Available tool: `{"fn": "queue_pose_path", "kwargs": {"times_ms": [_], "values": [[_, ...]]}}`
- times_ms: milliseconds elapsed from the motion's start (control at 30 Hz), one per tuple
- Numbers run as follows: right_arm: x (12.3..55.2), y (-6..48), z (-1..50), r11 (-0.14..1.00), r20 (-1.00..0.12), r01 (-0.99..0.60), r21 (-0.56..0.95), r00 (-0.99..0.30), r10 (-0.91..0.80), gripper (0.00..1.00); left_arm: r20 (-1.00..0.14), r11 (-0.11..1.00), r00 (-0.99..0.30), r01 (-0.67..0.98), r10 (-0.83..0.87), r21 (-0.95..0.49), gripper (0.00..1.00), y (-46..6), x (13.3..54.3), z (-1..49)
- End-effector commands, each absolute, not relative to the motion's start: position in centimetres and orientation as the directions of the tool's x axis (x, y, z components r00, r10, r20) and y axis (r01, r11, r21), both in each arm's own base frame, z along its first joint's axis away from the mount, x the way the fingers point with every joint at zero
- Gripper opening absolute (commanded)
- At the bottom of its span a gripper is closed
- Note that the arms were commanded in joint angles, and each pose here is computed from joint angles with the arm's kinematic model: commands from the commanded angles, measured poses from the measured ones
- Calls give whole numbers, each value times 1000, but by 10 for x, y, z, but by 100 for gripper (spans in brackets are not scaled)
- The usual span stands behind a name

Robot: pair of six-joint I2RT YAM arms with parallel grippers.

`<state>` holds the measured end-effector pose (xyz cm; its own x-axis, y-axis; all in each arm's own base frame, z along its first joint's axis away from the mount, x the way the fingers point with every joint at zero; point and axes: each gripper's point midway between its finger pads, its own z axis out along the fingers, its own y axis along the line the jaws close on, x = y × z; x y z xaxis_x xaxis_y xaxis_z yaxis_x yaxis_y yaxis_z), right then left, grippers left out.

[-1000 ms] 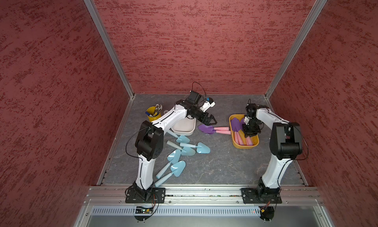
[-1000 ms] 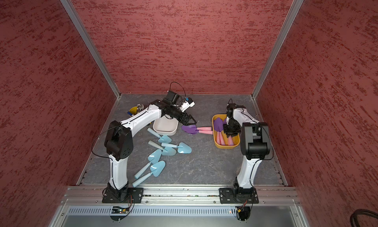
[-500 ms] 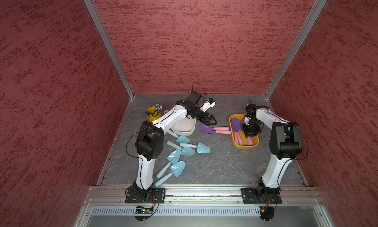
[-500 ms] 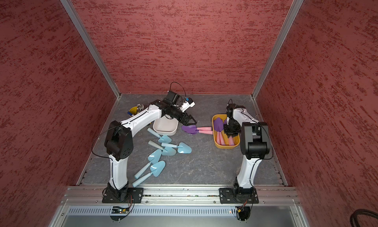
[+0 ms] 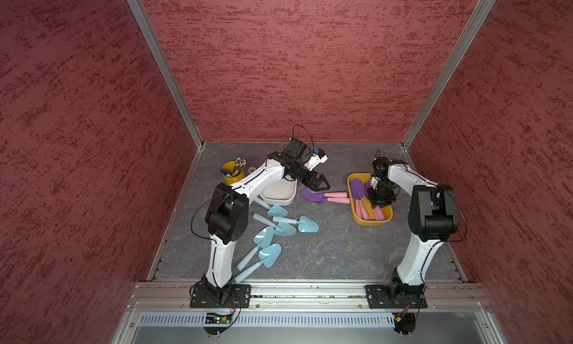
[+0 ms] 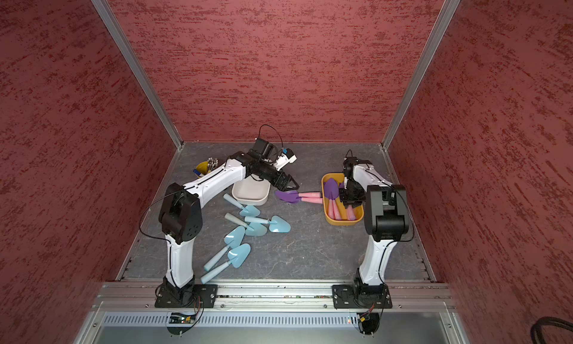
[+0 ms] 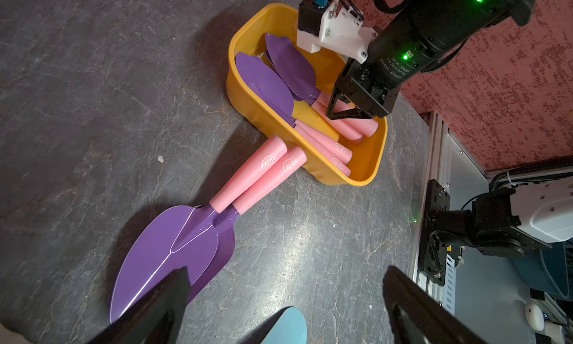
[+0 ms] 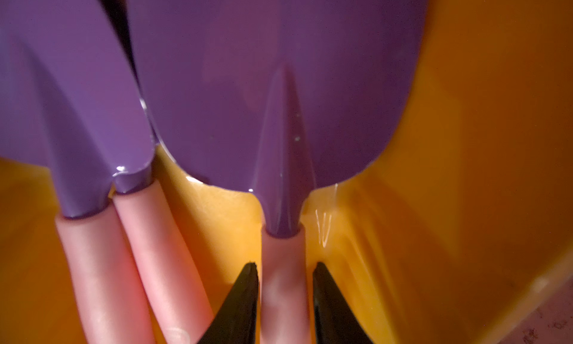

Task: Sort the small shovels by color and place them into the storage box
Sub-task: Place the shovel in the storage box.

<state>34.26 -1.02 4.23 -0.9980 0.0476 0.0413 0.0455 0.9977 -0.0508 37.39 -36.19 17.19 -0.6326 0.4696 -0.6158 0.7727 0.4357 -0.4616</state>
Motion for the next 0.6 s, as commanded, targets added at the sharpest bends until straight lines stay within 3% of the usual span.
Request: {"fn": "queue_pose_path", "kwargs": {"times_ms": [0,567], "values": [[347,-15,47,996,14,58,-61,-998,59,36,-623,425,-618,784,479,-452,100,-363,369,176],[349,-14,81,997,-74,57,-55,-996,53,45,-638,419,-602,796,480,-436,100,-361,367,185]]}}
